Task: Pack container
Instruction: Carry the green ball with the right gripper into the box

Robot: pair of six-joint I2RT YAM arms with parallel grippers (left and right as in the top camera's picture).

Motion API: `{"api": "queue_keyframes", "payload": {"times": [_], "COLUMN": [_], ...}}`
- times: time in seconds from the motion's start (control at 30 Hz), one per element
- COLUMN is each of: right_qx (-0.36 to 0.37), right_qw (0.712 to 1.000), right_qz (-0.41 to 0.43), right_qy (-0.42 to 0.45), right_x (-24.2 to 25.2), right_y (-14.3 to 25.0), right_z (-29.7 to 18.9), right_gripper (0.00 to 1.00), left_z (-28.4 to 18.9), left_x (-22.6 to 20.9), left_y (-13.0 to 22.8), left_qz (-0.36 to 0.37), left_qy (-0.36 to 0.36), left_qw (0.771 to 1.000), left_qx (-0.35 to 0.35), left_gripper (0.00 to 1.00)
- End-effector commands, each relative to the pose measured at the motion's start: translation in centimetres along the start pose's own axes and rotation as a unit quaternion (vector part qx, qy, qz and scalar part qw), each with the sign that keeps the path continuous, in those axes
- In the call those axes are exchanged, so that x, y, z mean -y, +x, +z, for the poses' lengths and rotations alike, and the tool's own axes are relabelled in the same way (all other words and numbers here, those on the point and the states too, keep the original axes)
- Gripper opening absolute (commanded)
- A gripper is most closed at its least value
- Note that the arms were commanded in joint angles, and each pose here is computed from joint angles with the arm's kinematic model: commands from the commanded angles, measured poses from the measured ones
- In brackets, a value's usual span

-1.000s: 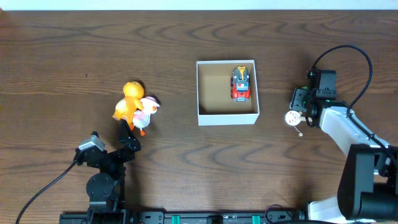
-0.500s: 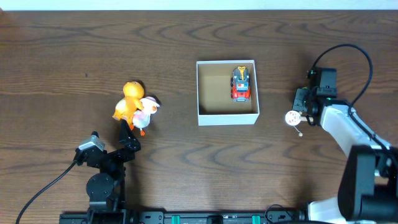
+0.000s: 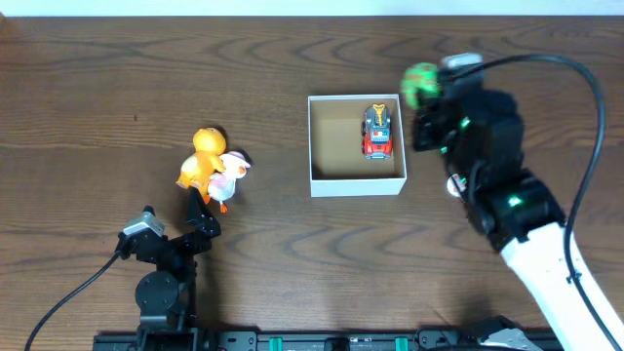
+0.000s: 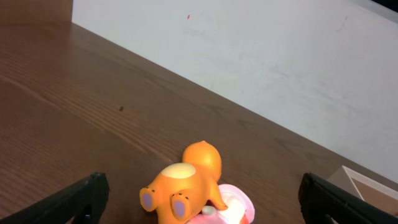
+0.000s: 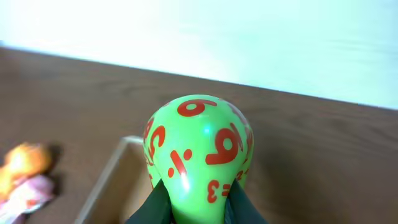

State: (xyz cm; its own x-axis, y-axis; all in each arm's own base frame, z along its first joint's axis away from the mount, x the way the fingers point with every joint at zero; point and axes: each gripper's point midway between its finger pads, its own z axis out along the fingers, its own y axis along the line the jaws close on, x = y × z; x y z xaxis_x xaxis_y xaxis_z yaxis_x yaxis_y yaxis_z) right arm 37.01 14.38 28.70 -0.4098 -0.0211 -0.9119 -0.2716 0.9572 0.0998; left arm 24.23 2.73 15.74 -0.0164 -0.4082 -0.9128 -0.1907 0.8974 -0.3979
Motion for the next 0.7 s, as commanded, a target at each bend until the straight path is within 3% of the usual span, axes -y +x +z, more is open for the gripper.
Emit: {"api": "queue_keyframes", "payload": {"times": [0.0, 0.37, 0.67], "right_qx": [-0.025, -0.162, -0.231], "right_qw": [0.999, 0.983, 0.971], "right_qz": [-0.035, -0.069, -0.063], "right_qy": [-0.029, -0.041, -0.001], "right_x": [-2.7, -4.9, -3.2], "right_y": [1.6, 9.9, 13.3], "right_z": [0.7, 4.2, 3.6], "right_gripper": [0.01, 0.01, 0.01], "left_z": [0.1, 0.1, 0.1], "left_x": [-0.9, -0.9, -0.9], "left_y": [1.6, 1.6, 1.6], "left_qz": [0.012, 0.012, 0.012], "left_qy": [-0.015, -0.015, -0.015], "left_qw": [1.000, 1.000, 1.000], "left_qx": [-0.021, -0.021, -0.021], "left_gripper": [0.98, 0.98, 0.98]}}
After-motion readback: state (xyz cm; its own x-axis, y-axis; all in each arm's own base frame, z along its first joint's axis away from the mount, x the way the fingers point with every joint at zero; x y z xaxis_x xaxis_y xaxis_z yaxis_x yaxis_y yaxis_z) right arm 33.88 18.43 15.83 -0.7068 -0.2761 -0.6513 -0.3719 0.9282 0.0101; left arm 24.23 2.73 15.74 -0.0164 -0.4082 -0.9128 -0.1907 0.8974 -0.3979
